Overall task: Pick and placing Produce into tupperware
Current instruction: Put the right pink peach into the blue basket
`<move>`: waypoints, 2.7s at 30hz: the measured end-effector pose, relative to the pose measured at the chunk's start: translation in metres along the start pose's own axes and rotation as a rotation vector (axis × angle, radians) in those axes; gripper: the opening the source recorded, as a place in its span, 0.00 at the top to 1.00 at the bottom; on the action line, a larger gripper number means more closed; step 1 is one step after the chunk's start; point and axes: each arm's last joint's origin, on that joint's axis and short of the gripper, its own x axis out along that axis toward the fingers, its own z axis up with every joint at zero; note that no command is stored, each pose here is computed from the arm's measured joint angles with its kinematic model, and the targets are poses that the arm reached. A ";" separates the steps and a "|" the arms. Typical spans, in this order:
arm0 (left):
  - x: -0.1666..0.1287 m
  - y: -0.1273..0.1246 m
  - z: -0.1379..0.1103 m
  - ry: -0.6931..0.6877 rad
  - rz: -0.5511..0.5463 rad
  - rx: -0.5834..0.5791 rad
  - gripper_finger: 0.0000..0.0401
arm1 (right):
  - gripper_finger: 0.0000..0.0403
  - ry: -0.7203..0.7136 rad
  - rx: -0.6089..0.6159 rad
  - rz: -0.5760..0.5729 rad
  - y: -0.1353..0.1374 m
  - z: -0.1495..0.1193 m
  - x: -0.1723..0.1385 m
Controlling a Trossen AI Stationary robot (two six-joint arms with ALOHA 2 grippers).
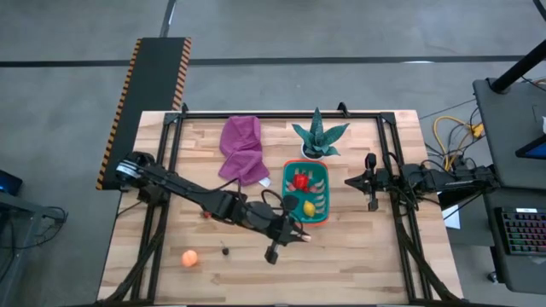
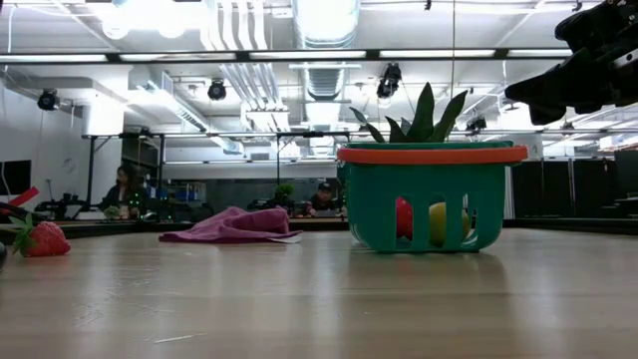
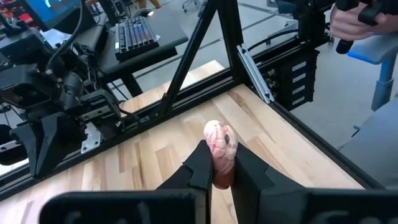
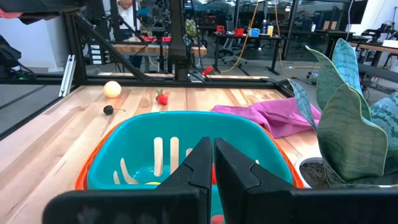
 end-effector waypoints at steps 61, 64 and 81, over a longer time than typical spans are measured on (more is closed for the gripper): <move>0.034 0.140 -0.137 0.124 0.319 -0.306 0.97 | 0.98 0.003 -0.001 -0.003 0.000 0.000 0.000; 0.038 0.141 -0.142 0.134 0.319 -0.308 0.97 | 0.98 0.004 -0.001 -0.003 0.000 0.000 0.000; 0.040 0.145 -0.143 0.133 0.327 -0.311 0.96 | 0.98 0.005 -0.002 -0.003 0.000 0.000 0.000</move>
